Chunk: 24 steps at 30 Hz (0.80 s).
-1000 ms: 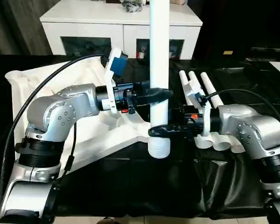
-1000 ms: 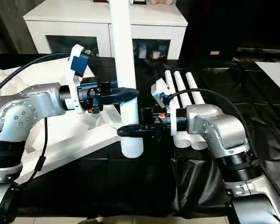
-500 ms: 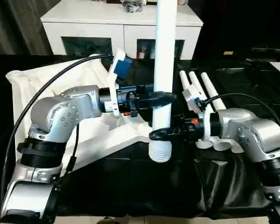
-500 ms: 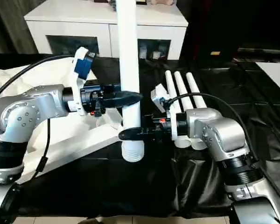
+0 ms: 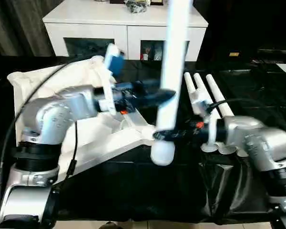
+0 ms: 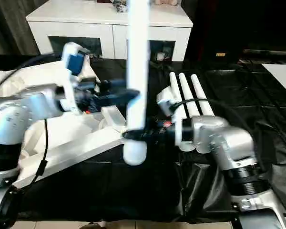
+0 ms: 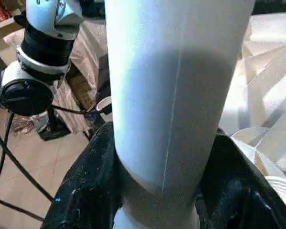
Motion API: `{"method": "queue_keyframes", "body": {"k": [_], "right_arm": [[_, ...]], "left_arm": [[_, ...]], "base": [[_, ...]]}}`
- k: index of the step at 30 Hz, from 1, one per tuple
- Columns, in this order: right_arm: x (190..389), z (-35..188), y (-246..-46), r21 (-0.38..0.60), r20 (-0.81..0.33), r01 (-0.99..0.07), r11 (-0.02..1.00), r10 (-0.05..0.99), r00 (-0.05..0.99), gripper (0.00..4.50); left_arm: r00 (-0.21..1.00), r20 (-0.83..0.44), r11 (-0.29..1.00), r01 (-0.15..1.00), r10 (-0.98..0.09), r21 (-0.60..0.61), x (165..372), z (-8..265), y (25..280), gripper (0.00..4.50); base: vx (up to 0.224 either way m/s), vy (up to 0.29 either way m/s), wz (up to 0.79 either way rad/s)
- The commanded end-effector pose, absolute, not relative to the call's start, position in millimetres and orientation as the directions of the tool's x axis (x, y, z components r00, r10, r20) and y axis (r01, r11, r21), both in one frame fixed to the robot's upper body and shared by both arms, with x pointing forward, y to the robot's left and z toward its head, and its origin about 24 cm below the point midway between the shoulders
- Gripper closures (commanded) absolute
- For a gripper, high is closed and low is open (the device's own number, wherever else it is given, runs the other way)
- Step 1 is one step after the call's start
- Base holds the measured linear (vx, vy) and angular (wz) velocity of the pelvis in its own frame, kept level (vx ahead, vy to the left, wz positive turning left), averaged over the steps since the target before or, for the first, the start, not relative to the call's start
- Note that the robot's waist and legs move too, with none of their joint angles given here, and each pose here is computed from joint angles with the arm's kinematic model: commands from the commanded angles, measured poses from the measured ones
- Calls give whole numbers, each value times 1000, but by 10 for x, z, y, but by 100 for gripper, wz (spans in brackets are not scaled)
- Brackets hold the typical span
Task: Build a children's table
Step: Move to table
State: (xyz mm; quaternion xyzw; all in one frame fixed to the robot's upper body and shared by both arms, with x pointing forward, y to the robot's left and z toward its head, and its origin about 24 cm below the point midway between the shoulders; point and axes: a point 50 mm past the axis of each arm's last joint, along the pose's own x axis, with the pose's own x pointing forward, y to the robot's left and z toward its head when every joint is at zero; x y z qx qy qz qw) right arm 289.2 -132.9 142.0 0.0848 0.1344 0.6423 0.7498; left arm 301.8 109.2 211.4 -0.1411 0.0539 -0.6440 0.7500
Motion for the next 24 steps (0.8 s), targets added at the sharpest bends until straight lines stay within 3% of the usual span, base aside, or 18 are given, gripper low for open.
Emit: {"method": "queue_keyframes", "body": {"k": [1,6,8,9,10,14,15,18,19,22,24], "right_arm": [[2892,1482,-1391,275,-71,-942,191,981,179,265],[3020,1563,-1526,106,-62,-876,471,882,467,265],[3092,1520,-1560,36,-104,-790,612,788,606,265],[3113,1499,-1569,-72,-100,-723,687,717,690,265],[3111,1478,-1546,-136,-81,-676,725,671,737,265],[3098,1374,-1442,-188,-24,-509,840,514,858,265],[3098,1374,-1442,-188,-24,-509,840,514,858,265],[3097,1298,-1391,-138,46,-378,915,388,921,265],[3099,1237,-1415,-69,33,-336,939,338,940,265],[3077,1129,-1443,78,17,-340,937,339,940,265],[3061,1114,-1434,106,26,-373,922,372,928,265]], "left_arm": [[206,96,173,947,-974,-272,3050,2107,1159,95],[564,70,541,815,-822,-209,3222,1893,1588,77],[683,87,664,727,-725,-176,3229,1838,1733,77],[762,92,745,646,-641,-167,3227,1788,1813,77],[815,87,799,579,-573,-161,3209,1734,1880,77],[939,92,933,342,-333,-113,3100,1539,1993,77],[939,92,933,342,-333,-113,3100,1539,1993,77],[989,109,991,110,-101,-76,2979,1359,2073,77],[994,101,996,54,-46,-78,2912,1278,2082,77],[999,44,999,30,-29,-32,2785,1125,2029,77],[999,26,999,47,-47,6,2754,1083,2003,77]], "base": [[0,0,0],[0,0,0],[0,0,0],[0,0,0],[0,0,0],[0,0,0],[0,0,0],[0,0,0],[0,0,0],[0,0,0],[0,0,0]]}}
